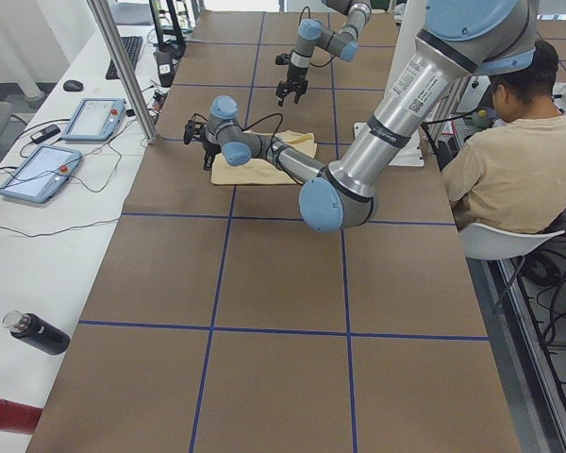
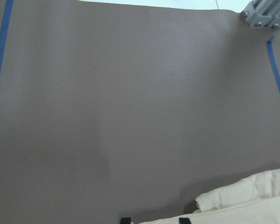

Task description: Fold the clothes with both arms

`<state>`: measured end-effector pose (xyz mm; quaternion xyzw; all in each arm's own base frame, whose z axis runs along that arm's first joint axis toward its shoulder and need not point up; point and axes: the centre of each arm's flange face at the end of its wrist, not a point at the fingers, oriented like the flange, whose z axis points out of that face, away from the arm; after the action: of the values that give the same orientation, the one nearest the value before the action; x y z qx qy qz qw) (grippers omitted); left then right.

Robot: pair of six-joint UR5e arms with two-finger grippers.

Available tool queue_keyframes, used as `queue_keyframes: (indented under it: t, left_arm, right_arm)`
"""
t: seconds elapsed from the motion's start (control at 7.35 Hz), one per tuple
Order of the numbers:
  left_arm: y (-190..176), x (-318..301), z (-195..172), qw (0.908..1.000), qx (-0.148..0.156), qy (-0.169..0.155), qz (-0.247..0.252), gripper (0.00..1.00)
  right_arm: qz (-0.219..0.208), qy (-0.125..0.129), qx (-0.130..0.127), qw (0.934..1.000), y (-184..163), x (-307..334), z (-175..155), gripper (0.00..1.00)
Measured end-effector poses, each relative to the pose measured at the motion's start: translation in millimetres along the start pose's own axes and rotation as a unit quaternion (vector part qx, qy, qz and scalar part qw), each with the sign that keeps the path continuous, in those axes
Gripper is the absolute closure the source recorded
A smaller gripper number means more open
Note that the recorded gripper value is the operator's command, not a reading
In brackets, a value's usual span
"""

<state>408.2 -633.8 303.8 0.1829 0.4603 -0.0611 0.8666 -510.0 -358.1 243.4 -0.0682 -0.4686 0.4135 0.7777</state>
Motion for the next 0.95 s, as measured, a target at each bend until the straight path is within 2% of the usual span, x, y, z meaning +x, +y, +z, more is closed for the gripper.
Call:
queue_keyframes:
  t: [0.27,0.41,0.68,0.95]
  left_arm:
    - [18,-1,-47,0.9999,-0.007,0.012,0.001,0.51]
    - [23,-2,-57,0.9998,-0.009,0.015,0.001,0.5]
    - [25,-1,-62,0.9998,-0.009,0.017,0.0,0.49]
    - [25,1,-65,0.9998,-0.008,0.019,-0.002,0.49]
  right_arm:
    - [0.029,-0.015,0.008,0.9994,66,14,20,0.0]
    - [0.039,-0.02,0.016,0.9989,90,19,31,0.0]
    - [0.047,-0.022,0.028,0.9982,109,22,47,0.02]
    - [0.048,-0.019,0.034,0.9981,112,22,55,0.08]
